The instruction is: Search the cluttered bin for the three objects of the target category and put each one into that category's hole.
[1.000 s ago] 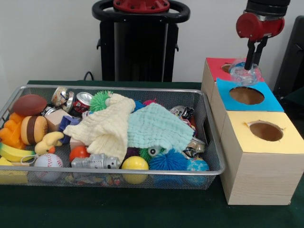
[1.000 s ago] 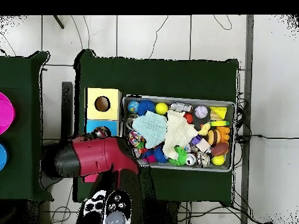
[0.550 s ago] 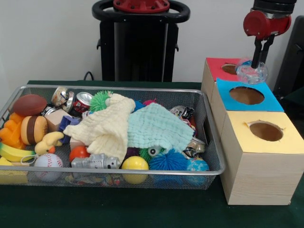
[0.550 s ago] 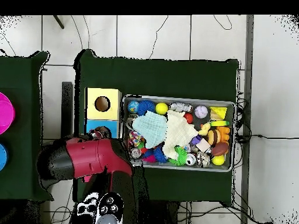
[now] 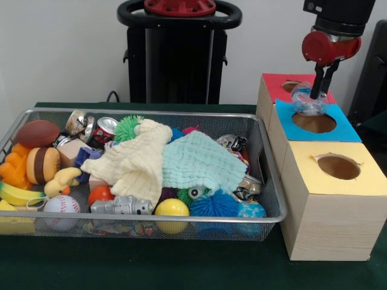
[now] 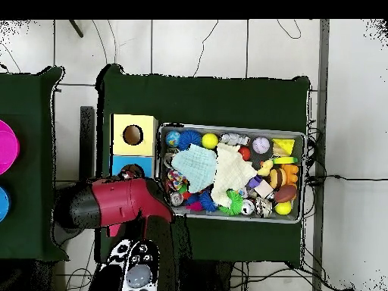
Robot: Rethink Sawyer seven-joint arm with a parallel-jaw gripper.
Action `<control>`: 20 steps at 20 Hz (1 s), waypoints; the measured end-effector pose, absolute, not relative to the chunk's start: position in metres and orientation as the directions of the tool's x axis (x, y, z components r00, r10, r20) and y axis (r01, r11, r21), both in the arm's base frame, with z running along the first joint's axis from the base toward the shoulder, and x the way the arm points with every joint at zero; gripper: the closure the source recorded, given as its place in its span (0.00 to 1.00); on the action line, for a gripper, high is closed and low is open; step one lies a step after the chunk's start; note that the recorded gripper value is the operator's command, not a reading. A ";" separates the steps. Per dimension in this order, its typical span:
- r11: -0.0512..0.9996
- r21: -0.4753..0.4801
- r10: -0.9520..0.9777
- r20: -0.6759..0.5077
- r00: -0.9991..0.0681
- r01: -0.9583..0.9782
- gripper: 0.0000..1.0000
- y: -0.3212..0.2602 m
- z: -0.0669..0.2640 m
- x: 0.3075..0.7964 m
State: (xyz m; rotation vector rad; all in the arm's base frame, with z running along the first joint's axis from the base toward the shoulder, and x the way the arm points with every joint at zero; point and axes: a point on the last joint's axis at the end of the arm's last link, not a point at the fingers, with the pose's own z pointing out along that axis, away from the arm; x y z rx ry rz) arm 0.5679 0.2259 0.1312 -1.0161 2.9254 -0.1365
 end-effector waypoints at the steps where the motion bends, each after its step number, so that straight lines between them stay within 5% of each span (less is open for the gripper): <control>1: 0.782 -0.097 -0.620 -0.011 -0.785 -0.616 1.00 0.226 0.131 0.568; 20: 0.800 -0.127 -0.599 -0.104 -0.794 -0.587 1.00 0.230 0.126 0.583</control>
